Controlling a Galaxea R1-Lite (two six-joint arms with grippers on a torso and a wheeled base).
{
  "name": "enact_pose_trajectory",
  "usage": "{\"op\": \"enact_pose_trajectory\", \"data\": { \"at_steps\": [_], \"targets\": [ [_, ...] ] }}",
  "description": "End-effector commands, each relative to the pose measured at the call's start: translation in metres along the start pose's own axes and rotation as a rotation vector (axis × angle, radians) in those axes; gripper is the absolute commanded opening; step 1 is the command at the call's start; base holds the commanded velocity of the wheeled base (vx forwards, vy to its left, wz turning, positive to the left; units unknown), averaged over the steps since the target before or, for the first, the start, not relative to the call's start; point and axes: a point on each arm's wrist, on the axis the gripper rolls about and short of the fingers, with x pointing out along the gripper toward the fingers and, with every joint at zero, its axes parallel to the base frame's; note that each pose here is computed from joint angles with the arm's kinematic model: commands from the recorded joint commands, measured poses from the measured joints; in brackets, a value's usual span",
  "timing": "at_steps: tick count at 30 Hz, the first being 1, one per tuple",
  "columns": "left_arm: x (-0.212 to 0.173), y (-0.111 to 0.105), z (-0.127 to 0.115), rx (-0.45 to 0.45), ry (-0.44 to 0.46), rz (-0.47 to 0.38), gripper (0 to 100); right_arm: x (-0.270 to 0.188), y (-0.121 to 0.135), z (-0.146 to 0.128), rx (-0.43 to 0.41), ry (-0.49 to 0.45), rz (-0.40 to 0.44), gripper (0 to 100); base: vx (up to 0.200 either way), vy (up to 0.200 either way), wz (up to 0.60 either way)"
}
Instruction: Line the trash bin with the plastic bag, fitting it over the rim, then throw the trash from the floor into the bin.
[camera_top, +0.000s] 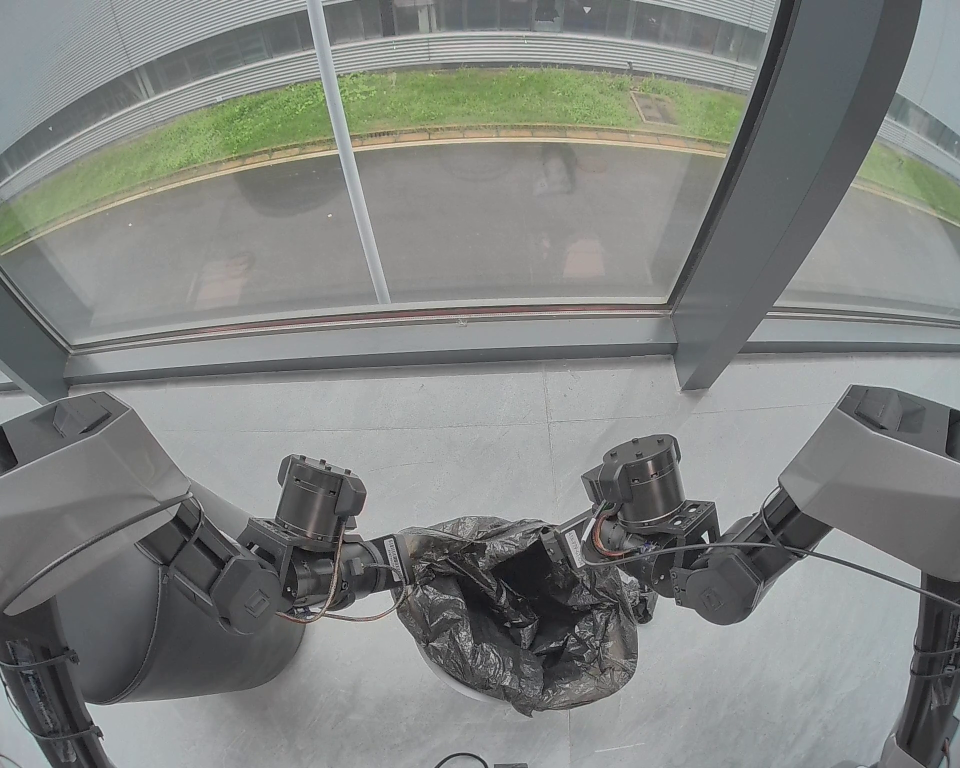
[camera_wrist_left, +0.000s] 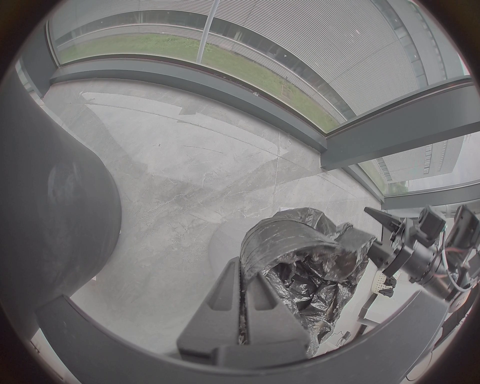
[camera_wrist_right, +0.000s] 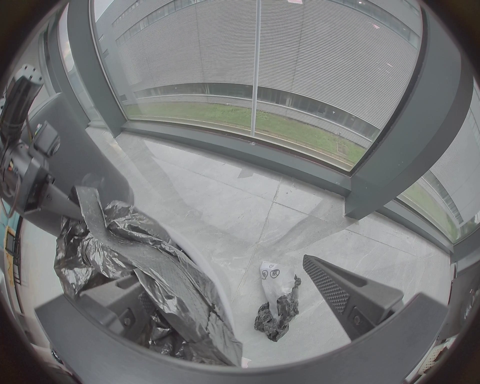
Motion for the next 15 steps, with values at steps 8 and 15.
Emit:
{"op": "enact_pose_trajectory", "data": {
  "at_steps": [8, 15],
  "targets": [
    [0.010, 0.010, -0.003, 0.009, 0.024, 0.025, 0, 0.018, -0.009, 0.006, 0.033, -0.064, -0.024, 100, 0.000, 0.000, 0.00],
    [0.016, 0.010, -0.003, 0.010, 0.007, 0.011, 0, 0.028, -0.007, 0.001, 0.035, -0.058, -0.026, 100, 0.000, 0.000, 0.00]
  ]
}}
